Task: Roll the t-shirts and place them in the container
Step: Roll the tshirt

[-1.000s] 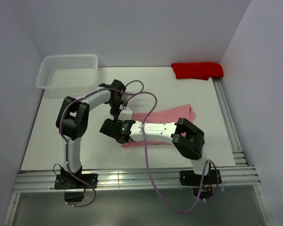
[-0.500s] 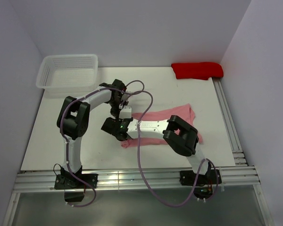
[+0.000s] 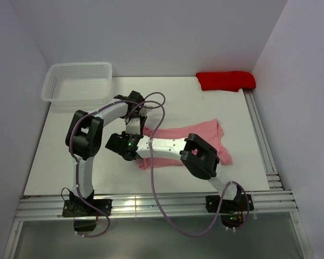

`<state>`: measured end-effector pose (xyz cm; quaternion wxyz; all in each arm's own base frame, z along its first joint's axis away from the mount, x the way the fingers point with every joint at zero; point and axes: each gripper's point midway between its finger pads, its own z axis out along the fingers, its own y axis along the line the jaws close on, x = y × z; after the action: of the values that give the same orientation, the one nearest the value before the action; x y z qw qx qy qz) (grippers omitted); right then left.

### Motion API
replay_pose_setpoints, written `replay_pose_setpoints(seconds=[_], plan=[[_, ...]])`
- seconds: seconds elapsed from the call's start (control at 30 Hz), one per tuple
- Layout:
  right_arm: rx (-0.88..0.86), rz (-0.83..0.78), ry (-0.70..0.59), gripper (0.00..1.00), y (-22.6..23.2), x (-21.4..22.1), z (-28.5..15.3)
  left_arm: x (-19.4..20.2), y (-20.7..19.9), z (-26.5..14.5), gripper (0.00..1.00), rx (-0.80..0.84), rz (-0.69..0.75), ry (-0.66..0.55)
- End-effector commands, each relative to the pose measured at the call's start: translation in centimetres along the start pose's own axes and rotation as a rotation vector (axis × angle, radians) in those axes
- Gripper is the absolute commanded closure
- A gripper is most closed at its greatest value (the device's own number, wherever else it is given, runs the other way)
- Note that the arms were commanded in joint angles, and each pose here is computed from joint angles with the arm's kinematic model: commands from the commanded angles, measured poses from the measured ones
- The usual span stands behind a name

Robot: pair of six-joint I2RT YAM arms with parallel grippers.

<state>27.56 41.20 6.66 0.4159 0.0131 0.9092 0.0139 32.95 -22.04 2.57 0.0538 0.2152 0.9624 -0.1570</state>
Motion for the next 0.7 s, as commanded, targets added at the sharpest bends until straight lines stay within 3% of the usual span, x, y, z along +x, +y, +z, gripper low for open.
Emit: replay_pose_setpoints(seconds=[0.0,0.3,0.5,0.67], plan=[[0.079,-0.075,-0.03,0.49,-1.1,0.2,1.0,-0.5,0.0,-0.2,0.98,-0.019,0.004,-0.005],[0.169,-0.125,0.007,0.49,-3.1,2.3,2.0,-0.6,0.0,-0.3,0.97,-0.021,0.006,-0.005],[0.177,-0.131,0.075,0.51,-4.1,5.2,2.0,-0.8,0.0,-0.2,0.9,-0.022,0.009,-0.005],[0.155,-0.076,0.114,0.64,-4.0,6.4,1.6,-1.6,-0.4,-0.5,0.8,-0.006,0.012,-0.022]])
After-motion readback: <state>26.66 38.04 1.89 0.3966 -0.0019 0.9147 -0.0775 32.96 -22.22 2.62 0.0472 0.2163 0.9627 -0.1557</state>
